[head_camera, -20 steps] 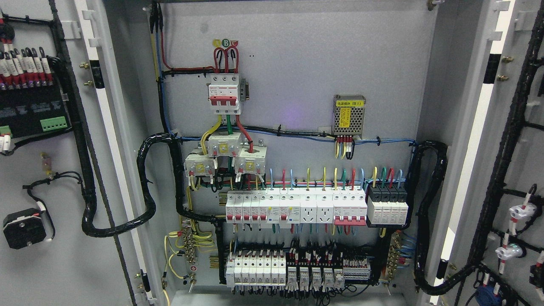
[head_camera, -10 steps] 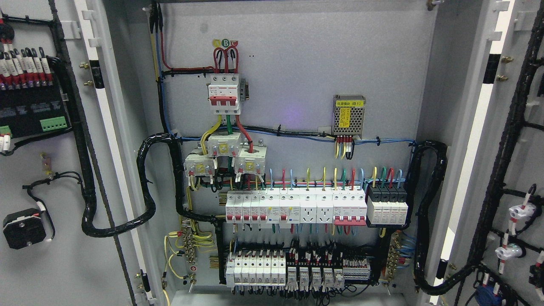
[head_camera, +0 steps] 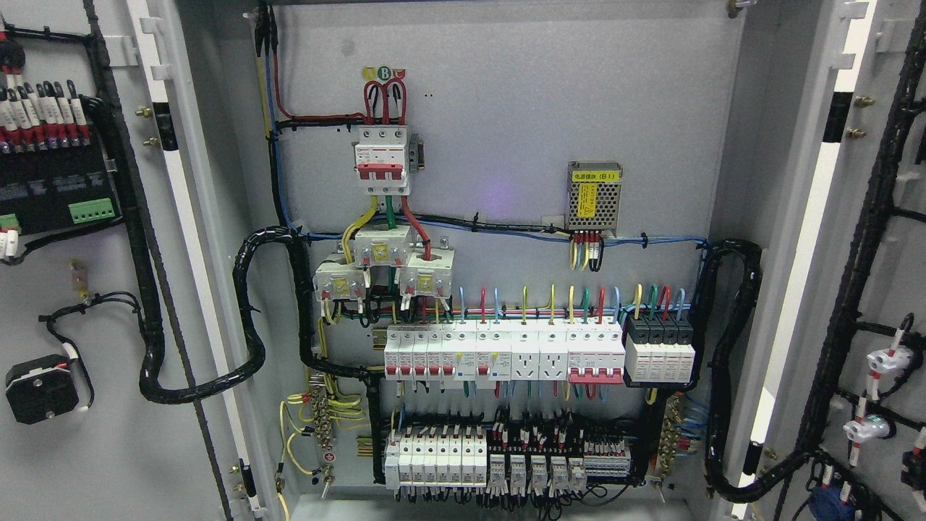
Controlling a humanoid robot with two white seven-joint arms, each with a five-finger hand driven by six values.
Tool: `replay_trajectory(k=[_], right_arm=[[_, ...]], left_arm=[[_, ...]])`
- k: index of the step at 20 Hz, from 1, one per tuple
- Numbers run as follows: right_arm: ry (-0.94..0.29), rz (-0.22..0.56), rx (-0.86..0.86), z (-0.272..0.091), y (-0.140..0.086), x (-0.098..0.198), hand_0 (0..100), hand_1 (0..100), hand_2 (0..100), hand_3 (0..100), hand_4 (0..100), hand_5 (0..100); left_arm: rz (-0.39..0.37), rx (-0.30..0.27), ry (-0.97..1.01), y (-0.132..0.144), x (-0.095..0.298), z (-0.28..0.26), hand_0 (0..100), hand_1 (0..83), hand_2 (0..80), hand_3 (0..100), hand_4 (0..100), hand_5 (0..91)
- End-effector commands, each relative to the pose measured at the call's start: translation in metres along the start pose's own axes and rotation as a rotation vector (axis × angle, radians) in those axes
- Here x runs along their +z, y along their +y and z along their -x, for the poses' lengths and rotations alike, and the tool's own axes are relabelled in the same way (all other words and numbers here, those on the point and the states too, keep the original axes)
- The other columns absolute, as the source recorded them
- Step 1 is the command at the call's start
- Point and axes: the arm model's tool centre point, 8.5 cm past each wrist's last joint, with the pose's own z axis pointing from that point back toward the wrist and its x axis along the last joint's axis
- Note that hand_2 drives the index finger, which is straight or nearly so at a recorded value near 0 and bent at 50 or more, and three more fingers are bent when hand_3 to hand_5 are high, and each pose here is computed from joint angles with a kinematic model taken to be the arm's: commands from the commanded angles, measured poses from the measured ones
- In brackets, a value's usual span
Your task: Open door with both hands
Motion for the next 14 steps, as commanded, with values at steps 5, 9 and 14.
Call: replay_trajectory(k=[5, 9, 14], right_arm=[[0.002, -0.008, -0.001, 0.0021, 0.0048, -0.0008, 38, 0, 0, 0, 0, 0], [0.002, -0.008, -0.003, 0.0029, 0.0050, -0.0008, 38, 0, 0, 0, 0, 0], [-0.008, -0.012, 0.001, 0.0019, 0.0067, -0.0017, 38, 0, 0, 0, 0, 0]], left_arm=[[0.033, -0.014, 0.005, -0.0210, -0.0029, 0.0017, 0, 0.0, 0.0, 0, 0, 0.0], [0.033, -0.014, 0.005, -0.0210, -0.0029, 0.0017, 0, 0.0, 0.0, 0, 0, 0.0], [0.033, -0.014, 0.005, -0.0210, -0.0029, 0.0017, 0, 0.0, 0.0, 0, 0, 0.0]])
